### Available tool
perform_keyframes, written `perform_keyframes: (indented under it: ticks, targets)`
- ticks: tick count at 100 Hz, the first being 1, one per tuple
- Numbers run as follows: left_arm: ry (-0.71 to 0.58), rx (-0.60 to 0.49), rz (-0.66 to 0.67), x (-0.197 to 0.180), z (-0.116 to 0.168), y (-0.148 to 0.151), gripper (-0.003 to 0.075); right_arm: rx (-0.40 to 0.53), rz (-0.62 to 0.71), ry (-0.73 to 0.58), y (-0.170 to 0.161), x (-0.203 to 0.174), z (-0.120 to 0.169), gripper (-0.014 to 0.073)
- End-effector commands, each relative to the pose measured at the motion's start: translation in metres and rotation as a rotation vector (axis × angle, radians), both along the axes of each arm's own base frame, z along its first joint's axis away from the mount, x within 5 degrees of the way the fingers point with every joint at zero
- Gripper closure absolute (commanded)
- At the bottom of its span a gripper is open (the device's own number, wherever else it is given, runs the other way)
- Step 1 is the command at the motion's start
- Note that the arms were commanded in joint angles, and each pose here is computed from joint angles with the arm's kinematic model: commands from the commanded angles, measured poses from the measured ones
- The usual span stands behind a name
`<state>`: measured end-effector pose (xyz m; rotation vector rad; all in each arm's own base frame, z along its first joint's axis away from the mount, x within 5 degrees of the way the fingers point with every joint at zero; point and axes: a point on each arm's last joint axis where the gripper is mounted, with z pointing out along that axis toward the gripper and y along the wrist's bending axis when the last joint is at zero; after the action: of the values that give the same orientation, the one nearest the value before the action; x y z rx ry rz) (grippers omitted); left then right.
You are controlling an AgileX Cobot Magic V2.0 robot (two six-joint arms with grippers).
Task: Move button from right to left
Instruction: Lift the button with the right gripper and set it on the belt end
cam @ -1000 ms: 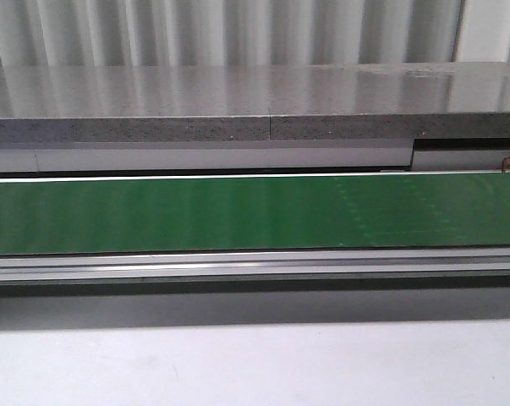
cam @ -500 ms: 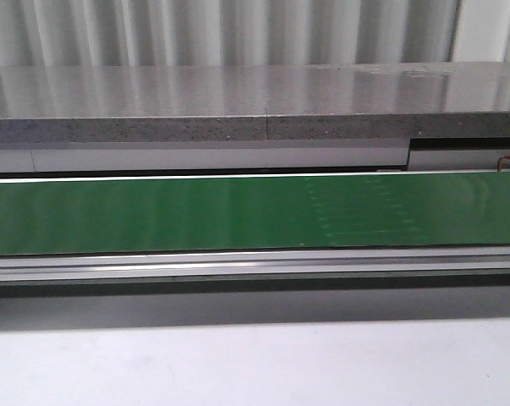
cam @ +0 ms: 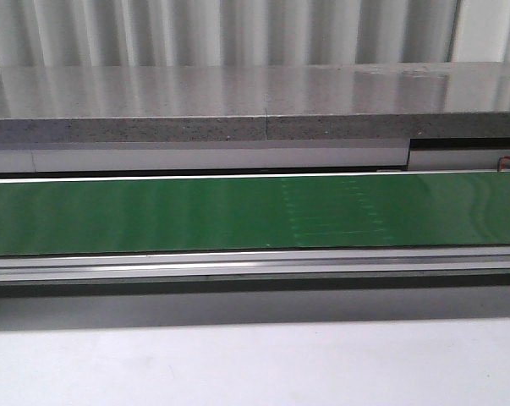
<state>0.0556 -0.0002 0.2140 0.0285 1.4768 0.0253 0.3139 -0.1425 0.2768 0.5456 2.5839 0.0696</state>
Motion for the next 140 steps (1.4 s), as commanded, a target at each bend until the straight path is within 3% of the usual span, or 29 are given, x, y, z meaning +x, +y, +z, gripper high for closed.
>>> perform_keyframes:
  ticks: [1,30,61,101,118,140]
  targets:
    - [-0.095,-0.008,-0.007,-0.003,0.001,-0.001,0.074,-0.036,0.052,-0.077,0.016,-0.001,0.03,0.04]
    - [-0.095,-0.008,-0.007,-0.003,0.001,-0.001,0.074,-0.016,0.188,-0.037,0.057,0.018,0.017,0.04]
    - [-0.095,-0.008,-0.007,-0.003,0.001,-0.001,0.074,0.014,0.23,0.035,0.067,0.032,-0.008,0.0392]
    - [-0.095,-0.008,-0.007,-0.003,0.001,-0.001,0.074,0.02,0.231,0.048,0.067,0.033,-0.012,0.0063]
    - [-0.095,-0.008,-0.007,-0.003,0.001,-0.001,0.074,0.014,0.231,-0.018,0.07,0.033,0.005,0.0012]
    - [-0.095,-0.008,-0.007,-0.003,0.001,-0.001,0.074,-0.068,0.288,-0.224,0.092,0.014,0.059,0.0013]
